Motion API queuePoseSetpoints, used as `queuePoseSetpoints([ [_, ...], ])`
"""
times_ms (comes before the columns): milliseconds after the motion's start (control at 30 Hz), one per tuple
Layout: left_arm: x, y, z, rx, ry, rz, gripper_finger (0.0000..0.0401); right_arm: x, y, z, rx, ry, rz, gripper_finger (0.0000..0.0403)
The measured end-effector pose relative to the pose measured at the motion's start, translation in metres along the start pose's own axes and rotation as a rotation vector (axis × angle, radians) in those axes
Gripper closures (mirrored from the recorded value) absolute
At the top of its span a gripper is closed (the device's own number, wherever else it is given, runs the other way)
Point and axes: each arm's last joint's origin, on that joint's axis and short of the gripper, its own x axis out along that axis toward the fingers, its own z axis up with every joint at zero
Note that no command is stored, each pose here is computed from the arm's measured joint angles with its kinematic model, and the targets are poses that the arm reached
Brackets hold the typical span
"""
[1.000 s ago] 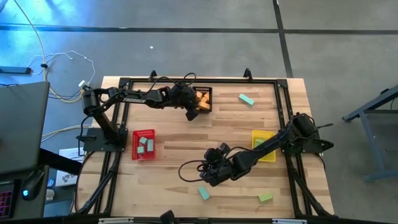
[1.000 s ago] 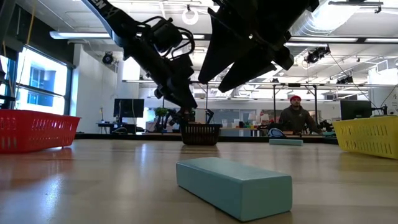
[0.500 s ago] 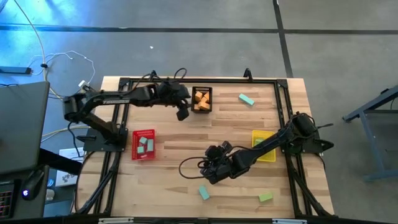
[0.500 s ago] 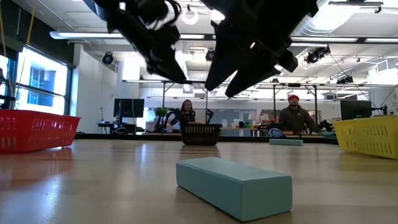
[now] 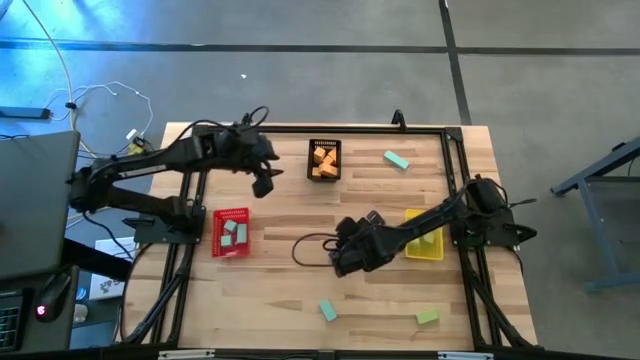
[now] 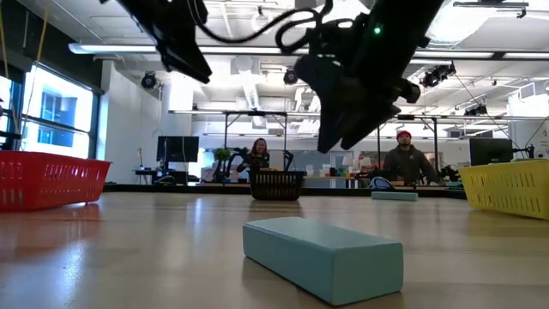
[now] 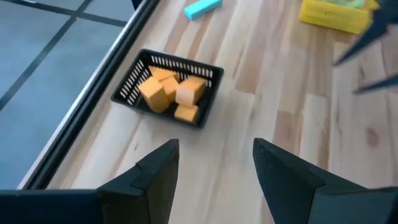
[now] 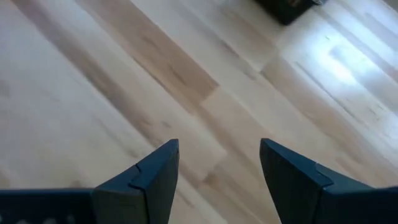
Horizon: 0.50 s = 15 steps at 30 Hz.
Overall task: Sort & place blocks by color
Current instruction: Put the blue block into the red bin
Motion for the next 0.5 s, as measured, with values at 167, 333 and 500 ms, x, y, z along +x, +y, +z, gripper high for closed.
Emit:
queuePoseSetpoints([
  [167, -0.011, -0.007, -0.006, -0.015, 0.040, -0.024, 0.0208, 0.012, -0.013, 0.008, -0.023, 0.093, -0.039, 0.0192],
  [333, -0.014, -0.017, -0.013, 0.002, 0.098, -0.056, 0.0208, 0.024, -0.028, 0.018, -0.078, 0.176, -0.086, 0.0192],
  [500, -0.015, -0.028, -0.017, 0.025, 0.146, -0.092, 0.0208, 0.033, -0.045, 0.026, -0.126, 0.239, -0.161, 0.0192],
])
